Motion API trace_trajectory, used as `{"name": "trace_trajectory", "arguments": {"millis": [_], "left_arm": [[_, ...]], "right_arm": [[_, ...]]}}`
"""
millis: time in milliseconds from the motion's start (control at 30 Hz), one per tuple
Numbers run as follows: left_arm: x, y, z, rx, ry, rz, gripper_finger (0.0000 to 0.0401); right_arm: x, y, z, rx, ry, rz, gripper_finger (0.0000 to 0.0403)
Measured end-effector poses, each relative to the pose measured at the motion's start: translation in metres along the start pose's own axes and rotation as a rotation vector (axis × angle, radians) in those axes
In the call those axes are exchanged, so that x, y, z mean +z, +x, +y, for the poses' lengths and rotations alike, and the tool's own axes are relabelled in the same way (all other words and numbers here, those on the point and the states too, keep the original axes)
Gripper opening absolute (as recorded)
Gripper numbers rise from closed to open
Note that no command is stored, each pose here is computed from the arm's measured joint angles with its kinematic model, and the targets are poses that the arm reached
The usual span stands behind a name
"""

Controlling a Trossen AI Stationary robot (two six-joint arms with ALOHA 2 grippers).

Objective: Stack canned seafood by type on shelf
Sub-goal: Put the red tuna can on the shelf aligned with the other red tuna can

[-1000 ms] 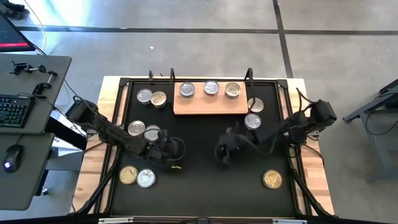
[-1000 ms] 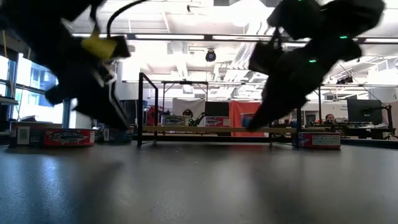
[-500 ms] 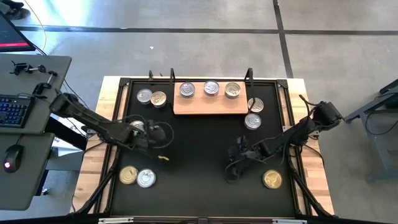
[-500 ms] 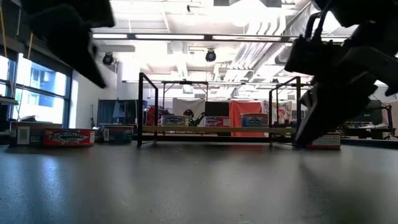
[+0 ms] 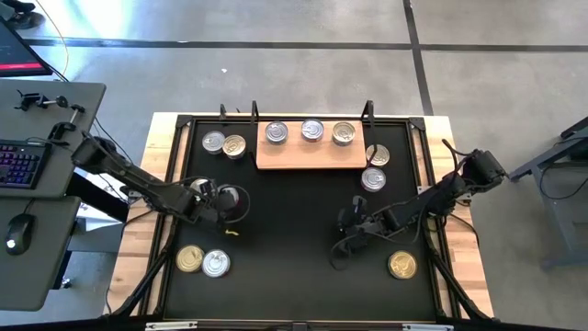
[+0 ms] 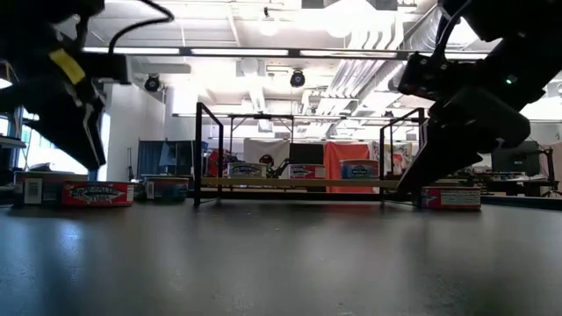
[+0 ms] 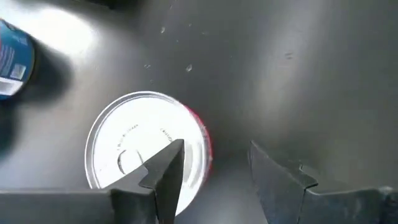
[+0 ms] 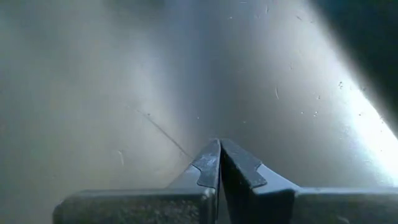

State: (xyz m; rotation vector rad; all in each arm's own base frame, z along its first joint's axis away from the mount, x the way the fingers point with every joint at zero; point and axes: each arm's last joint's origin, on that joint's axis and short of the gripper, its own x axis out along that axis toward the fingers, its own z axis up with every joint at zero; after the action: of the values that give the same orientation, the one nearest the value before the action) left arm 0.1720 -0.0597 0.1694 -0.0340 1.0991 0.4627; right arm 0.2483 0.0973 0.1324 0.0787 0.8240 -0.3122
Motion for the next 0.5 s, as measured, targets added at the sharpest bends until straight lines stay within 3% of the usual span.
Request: {"name": "trace_trajectory", "arguments": {"millis": [200, 400, 500], "left_arm": [[-0.016, 0.019, 0.006, 0.033, 0.033, 0.020, 0.0142], [-0.016, 0.024, 0.003, -0.011, 0.100, -0.037, 0.0030], [-0.010, 0.024, -0.003, -0.083, 0.112, -0.094, 0.0009]], "right_arm": [[0.002, 0.000, 0.001, -0.003, -0.008, -0.024, 0.0004], [0.016, -0.001, 0.007, 0.012, -0.100, -0.171, 0.0004], [0.024, -0.003, 0.011, 0.036, -0.173, -0.255, 0.0004]]}}
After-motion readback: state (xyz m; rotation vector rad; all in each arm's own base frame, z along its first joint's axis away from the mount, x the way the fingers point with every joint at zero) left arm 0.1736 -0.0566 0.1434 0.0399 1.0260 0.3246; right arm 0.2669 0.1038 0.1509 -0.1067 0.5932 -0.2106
